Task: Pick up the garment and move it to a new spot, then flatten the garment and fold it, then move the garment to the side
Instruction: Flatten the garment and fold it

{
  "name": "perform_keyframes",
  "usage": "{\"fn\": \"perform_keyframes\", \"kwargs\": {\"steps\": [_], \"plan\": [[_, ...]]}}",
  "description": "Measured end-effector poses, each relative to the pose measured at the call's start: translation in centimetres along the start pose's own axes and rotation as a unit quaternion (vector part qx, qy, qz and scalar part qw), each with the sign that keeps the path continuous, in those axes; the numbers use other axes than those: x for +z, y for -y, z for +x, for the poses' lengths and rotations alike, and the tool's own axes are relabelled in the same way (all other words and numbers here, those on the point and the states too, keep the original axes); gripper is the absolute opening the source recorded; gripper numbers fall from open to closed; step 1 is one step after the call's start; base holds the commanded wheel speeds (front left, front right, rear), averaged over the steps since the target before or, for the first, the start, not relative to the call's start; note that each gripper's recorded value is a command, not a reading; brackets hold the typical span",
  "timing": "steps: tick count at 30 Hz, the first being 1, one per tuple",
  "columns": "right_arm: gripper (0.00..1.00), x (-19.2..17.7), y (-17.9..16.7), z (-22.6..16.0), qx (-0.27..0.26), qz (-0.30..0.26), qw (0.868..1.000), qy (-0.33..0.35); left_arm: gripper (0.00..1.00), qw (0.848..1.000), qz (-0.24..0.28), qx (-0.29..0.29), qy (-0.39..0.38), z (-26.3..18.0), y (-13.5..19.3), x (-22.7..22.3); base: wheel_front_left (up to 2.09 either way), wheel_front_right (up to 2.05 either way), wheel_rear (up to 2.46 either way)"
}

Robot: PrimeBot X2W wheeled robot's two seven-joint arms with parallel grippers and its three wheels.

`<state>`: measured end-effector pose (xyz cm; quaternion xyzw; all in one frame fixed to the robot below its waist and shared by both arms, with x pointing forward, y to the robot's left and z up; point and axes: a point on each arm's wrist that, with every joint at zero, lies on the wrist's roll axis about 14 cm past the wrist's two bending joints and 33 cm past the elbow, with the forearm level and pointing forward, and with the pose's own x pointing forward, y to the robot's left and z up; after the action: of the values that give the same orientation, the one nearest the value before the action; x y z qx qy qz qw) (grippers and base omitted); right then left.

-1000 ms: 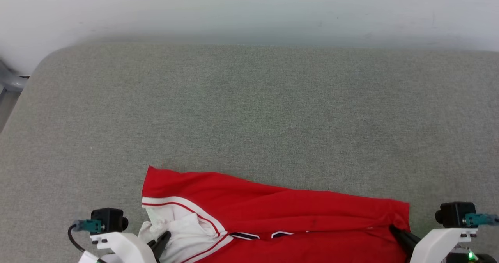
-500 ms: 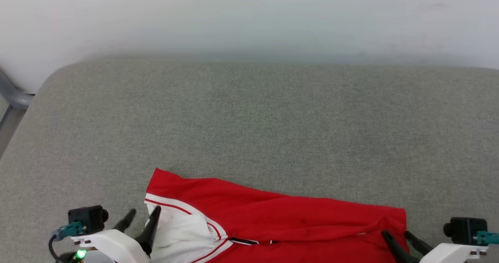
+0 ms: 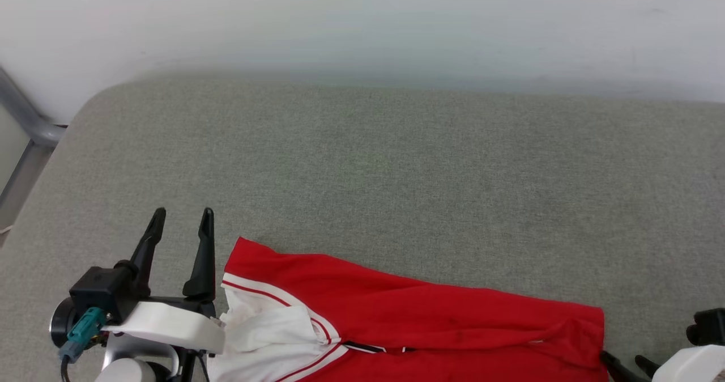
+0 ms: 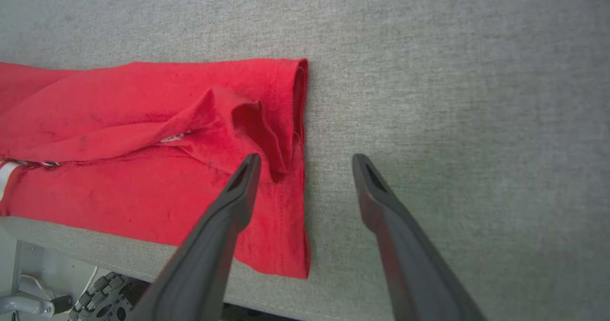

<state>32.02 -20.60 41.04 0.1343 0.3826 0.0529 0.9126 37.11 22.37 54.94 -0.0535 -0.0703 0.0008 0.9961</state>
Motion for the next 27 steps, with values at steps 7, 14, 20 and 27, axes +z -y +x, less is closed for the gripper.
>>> {"fn": "perform_keyframes", "kwargs": {"steps": [7, 14, 20, 27], "plan": [[1.00, -1.9, -2.3, 2.6, 0.031, 0.000, 0.998, -0.054, 1.00, 1.000, -0.002, 0.000, 0.010, -0.1, 1.1, 0.0, 0.00, 0.00, 0.00], [1.00, -3.9, -3.4, 4.5, 0.045, 0.013, 0.994, -0.103, 1.00, 1.000, -0.002, 0.001, 0.002, 0.0, 1.5, -0.9, 0.00, 0.00, 0.00], [0.00, -4.1, -4.2, 4.9, 0.062, 0.018, 0.992, -0.113, 1.00, 1.000, -0.001, 0.002, -0.003, 0.1, 1.5, -1.4, 0.00, 0.00, 0.00], [0.00, -1.7, -4.0, 3.5, 0.067, 0.010, 0.996, -0.060, 1.00, 1.000, 0.009, -0.010, -0.007, -0.3, 2.1, -1.8, 0.00, 0.00, 0.00]]}}
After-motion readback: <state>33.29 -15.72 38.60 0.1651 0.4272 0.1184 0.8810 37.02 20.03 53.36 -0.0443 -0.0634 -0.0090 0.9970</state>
